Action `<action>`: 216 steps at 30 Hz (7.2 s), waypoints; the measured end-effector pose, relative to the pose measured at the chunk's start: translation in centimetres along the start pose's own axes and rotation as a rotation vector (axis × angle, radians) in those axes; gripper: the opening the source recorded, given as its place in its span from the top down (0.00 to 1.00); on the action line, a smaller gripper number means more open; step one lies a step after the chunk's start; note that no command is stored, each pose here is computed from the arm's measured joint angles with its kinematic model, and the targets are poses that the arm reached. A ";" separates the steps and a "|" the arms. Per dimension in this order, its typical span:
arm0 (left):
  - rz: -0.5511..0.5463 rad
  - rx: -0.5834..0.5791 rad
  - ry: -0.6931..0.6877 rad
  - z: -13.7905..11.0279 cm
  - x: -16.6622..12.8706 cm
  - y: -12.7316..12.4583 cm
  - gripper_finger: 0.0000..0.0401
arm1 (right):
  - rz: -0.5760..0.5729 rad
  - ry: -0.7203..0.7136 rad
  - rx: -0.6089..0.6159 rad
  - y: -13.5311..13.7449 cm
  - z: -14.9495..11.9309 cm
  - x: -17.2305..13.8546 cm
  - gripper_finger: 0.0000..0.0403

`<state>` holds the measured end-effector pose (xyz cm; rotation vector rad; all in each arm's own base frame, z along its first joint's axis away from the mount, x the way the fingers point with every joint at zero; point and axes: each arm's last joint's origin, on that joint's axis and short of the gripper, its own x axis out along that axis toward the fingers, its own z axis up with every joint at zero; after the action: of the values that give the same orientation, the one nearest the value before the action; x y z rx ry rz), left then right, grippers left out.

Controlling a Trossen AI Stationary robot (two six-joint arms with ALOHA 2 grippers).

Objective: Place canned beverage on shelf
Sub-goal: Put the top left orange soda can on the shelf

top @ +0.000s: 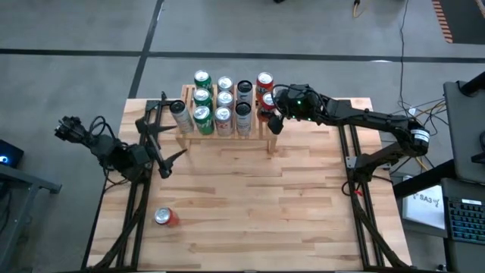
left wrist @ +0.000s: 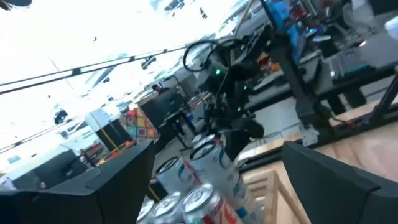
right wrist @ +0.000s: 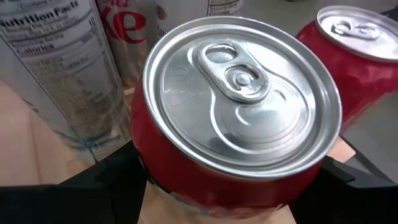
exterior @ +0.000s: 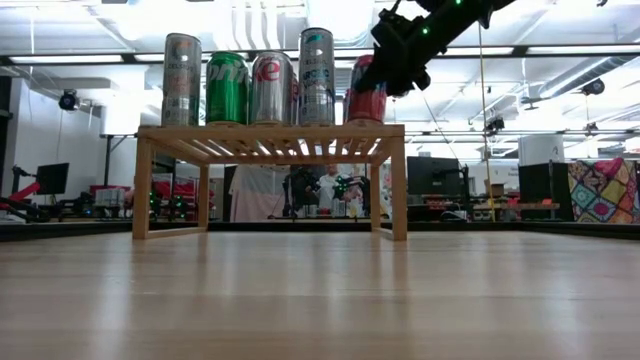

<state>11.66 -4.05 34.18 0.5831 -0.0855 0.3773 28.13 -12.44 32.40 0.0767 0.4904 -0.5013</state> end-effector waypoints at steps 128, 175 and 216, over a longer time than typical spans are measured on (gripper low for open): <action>-0.016 0.066 0.026 -0.7 -0.4 -0.1 0.16 | -0.053 -0.050 -0.014 -0.1 1.8 0.4 0.12; -0.019 0.067 0.028 -0.8 -0.4 -0.1 0.16 | -0.158 0.240 -0.002 2.1 2.4 -3.1 0.98; -0.019 0.070 0.029 -0.8 -0.4 -0.1 0.16 | -0.108 0.217 -0.015 2.8 2.3 -0.1 0.98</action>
<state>11.35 -3.85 33.40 0.6472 -0.0390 0.3713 30.40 -10.33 34.32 0.0908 0.7130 -0.5985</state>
